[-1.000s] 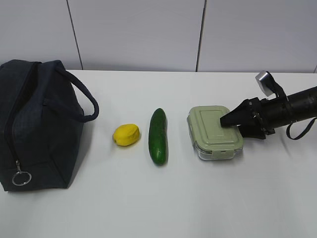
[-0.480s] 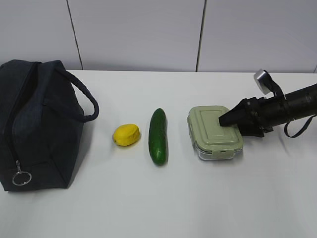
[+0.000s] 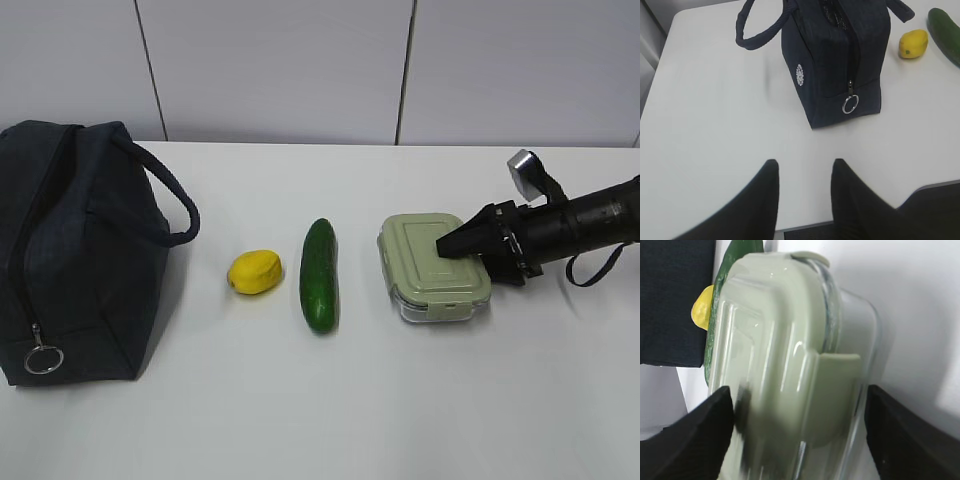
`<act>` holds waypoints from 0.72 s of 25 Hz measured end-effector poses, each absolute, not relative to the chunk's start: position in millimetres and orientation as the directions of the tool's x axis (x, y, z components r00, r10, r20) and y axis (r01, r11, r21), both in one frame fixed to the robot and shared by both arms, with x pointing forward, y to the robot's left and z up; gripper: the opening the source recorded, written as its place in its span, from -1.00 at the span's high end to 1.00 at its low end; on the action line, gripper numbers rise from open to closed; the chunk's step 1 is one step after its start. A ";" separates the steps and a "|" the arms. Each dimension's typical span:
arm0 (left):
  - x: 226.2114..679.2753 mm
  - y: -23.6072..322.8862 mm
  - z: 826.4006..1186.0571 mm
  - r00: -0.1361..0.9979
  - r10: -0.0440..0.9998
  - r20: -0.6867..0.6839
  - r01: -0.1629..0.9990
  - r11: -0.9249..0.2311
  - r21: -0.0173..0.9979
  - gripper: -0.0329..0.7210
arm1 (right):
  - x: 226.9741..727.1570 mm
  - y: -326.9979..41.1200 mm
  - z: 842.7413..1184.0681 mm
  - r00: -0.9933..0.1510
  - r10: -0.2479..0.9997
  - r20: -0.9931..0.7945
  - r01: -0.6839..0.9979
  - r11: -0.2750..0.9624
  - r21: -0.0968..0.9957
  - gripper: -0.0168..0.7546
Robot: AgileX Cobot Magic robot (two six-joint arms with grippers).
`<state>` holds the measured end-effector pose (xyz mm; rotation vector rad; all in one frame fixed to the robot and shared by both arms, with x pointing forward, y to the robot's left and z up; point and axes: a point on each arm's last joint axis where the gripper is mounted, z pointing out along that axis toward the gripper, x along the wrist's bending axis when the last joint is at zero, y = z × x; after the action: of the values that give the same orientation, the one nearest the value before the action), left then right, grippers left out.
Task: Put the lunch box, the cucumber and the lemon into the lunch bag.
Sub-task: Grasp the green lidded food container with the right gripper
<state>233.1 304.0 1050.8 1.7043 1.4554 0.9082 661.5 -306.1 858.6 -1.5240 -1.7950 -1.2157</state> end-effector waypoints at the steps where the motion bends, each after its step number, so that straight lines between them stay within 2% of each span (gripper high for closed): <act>1: 233.1 304.0 1050.8 0.119 0.991 0.065 0.494 -0.116 0.862 0.28 | 661.5 -304.4 858.6 -0.259 0.515 0.817 0.950 -0.016 0.312 -0.60; 13: 233.1 304.0 1050.8 0.119 0.991 0.065 0.494 -0.116 0.862 0.28 | 663.7 -293.5 860.7 -0.286 0.514 0.809 0.947 0.020 0.322 -0.60; 18: 233.1 304.0 1050.8 0.119 0.991 0.065 0.494 -0.116 0.862 0.28 | 663.8 -293.5 860.9 -0.285 0.514 0.809 0.947 0.021 0.320 -0.48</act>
<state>233.1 304.0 1050.8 1.7043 1.4554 0.9082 663.8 -293.5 860.9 -1.4856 -1.8285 -1.1971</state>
